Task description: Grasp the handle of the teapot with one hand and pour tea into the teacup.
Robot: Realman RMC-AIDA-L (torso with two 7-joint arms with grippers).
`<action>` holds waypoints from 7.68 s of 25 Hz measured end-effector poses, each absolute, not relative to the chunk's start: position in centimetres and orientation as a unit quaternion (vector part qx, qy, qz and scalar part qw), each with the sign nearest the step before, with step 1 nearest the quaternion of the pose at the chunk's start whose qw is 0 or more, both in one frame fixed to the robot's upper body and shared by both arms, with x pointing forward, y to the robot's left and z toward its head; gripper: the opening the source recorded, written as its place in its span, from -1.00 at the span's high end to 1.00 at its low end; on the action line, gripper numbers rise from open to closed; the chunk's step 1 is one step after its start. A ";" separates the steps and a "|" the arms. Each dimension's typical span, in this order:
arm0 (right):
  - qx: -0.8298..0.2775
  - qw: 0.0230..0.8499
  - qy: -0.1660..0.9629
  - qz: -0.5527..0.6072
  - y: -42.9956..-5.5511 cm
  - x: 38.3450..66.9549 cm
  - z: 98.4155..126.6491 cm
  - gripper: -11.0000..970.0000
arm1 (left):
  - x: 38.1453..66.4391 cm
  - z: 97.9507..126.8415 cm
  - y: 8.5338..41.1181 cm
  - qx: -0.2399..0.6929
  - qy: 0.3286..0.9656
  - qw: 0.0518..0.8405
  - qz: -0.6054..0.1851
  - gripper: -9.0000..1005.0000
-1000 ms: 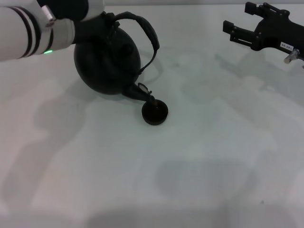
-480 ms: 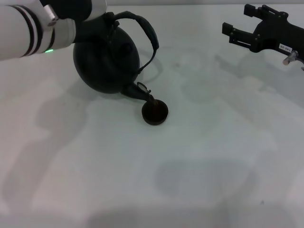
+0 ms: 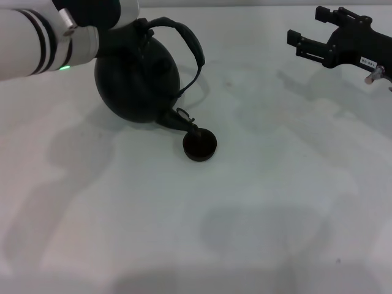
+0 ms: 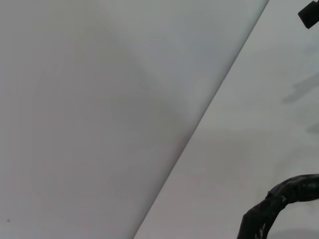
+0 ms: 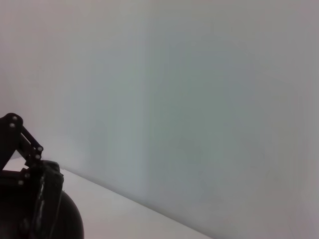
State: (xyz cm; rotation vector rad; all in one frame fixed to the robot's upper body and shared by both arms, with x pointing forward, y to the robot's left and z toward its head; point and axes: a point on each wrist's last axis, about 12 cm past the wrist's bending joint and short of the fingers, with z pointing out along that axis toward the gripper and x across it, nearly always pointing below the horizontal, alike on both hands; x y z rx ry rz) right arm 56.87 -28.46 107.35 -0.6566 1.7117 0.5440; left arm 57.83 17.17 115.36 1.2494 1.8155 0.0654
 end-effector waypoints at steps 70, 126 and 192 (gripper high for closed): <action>-0.271 0.551 0.750 0.246 -28.4 56.5 106.3 -0.74 | 49.1 104.2 33.9 0.168 0.724 0.631 -0.222 0.73; -0.271 0.547 0.753 0.244 -28.8 56.1 105.9 -0.74 | 48.1 102.0 33.3 0.174 0.748 0.608 -0.201 0.44; -0.129 0.734 0.665 -0.046 -37.0 47.8 102.6 -0.74 | 39.4 101.6 37.6 -0.058 0.618 0.782 0.046 -0.67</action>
